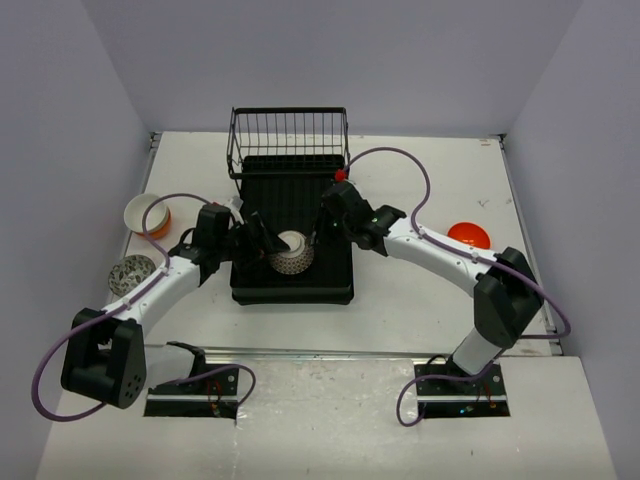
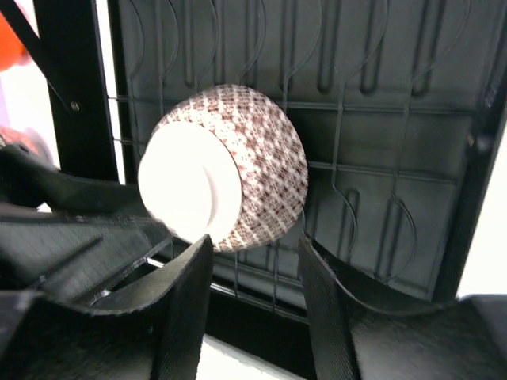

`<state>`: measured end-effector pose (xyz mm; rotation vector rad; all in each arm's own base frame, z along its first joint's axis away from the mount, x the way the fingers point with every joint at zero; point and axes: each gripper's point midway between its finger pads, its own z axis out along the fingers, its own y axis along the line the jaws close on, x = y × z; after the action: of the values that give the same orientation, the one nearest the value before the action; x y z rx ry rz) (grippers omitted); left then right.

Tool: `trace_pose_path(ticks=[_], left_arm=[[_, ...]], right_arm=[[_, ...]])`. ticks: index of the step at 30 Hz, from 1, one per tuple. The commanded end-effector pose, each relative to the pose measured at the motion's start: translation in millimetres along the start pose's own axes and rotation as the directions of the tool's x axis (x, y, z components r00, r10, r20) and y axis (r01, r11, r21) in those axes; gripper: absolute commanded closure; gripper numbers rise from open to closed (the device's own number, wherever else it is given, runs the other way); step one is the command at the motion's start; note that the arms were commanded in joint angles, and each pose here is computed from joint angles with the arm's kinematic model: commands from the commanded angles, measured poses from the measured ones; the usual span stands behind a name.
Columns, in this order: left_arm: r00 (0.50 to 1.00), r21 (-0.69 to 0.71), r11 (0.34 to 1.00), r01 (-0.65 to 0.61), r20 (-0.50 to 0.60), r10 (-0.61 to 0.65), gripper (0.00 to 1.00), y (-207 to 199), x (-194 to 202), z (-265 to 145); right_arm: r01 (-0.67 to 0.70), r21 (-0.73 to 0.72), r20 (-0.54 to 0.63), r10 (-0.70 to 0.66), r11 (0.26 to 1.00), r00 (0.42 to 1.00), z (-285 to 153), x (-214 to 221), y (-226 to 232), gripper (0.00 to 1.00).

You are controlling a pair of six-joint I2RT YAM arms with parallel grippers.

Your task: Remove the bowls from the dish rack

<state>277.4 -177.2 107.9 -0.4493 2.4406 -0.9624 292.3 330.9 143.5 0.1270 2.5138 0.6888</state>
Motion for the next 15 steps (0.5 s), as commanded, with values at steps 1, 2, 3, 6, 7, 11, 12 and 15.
trace_pose_path(ticks=[1, 2, 3, 6, 7, 11, 12, 15], left_arm=[[0.999, 0.008, 1.0, -0.021, 0.038, 0.02, 0.06, -12, -12, -5], [0.999, 0.0, 1.0, -0.018, 0.044, 0.018, 0.05, -11, -14, -5], [0.999, 0.0, 1.0, -0.02, 0.05, 0.02, 0.05, -12, -16, -5], [0.997, -0.009, 0.999, -0.033, 0.063, 0.033, 0.07, -13, -20, -5], [0.997, -0.01, 0.999, -0.04, 0.067, 0.04, 0.07, -14, -22, -6], [0.994, -0.004, 0.998, -0.066, 0.083, 0.066, 0.06, -21, -28, -10], [0.994, -0.004, 0.998, -0.068, 0.083, 0.068, 0.07, -22, -29, -11], [0.991, 0.003, 0.996, -0.084, 0.101, 0.083, 0.06, -31, -34, -20]], right_arm=[[0.007, -0.042, 0.013, -0.007, 0.999, 1.0, -1, -11, 18, 0.49], [0.002, -0.041, 0.011, -0.001, 0.999, 1.0, 0, -12, 17, 0.48], [-0.003, -0.041, 0.009, 0.003, 0.999, 1.0, 1, -11, 17, 0.46], [-0.012, -0.04, 0.003, 0.012, 0.999, 1.0, 3, -10, 17, 0.46], [-0.01, -0.047, -0.004, 0.01, 0.999, 1.0, 4, -9, 17, 0.45], [-0.015, -0.052, -0.008, 0.014, 0.999, 1.0, 7, -8, 16, 0.38], [-0.013, -0.055, -0.004, 0.012, 0.998, 1.0, 8, -10, 17, 0.36], [-0.016, -0.041, -0.014, 0.016, 0.999, 1.0, 11, -8, 13, 0.36]])
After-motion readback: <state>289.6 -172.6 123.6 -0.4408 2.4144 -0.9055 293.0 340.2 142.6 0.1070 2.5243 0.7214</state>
